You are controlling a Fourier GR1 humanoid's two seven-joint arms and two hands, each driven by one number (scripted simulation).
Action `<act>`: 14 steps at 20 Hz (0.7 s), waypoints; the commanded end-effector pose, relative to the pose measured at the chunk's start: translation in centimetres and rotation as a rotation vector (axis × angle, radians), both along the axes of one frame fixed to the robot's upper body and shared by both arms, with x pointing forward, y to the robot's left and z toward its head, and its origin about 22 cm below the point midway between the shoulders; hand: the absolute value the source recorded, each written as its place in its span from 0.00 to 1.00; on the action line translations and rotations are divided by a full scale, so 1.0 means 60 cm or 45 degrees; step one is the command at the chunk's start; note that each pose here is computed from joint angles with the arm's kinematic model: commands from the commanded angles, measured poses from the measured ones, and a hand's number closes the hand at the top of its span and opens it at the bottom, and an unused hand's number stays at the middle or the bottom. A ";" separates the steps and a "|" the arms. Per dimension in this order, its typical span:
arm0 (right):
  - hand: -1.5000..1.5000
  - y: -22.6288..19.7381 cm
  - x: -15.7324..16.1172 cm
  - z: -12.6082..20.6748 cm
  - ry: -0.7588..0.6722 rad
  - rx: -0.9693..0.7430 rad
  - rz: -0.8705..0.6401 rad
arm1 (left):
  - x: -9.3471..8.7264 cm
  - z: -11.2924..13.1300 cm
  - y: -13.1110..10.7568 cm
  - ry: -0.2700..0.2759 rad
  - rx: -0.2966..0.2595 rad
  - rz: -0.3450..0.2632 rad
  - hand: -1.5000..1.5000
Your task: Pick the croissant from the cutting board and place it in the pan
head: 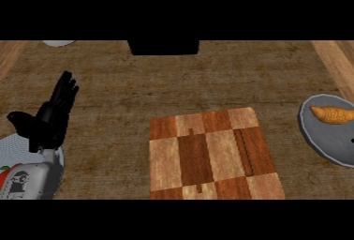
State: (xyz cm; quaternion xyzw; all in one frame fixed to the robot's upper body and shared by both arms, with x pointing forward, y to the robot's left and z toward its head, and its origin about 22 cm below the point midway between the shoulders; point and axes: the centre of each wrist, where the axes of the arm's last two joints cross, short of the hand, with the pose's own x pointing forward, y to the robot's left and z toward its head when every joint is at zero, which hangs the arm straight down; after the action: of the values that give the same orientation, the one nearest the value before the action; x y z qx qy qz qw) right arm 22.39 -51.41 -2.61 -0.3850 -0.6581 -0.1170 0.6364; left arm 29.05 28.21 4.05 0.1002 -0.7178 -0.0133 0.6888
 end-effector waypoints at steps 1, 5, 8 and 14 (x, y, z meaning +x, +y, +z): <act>0.00 -0.029 -0.088 -0.007 -0.090 0.066 0.091 | -0.016 -0.006 0.017 0.001 -0.001 0.018 0.50; 0.00 -0.018 -0.151 -0.009 -0.112 0.053 0.175 | -0.012 0.004 0.015 0.011 0.006 0.040 0.50; 0.00 -0.010 -0.195 0.010 -0.100 0.051 0.199 | -0.005 0.011 0.027 0.003 -0.001 0.052 0.50; 0.00 0.038 -0.298 0.064 -0.120 0.053 0.162 | -0.008 0.000 0.028 -0.002 -0.024 -0.002 0.50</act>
State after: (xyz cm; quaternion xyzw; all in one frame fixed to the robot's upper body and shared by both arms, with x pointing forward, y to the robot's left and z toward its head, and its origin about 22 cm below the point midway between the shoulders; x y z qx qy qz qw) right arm 7.07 -51.32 -0.99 -0.3247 -0.7076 -0.1083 0.6182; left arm 28.40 29.68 4.82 0.1094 -0.7159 -0.0047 0.6895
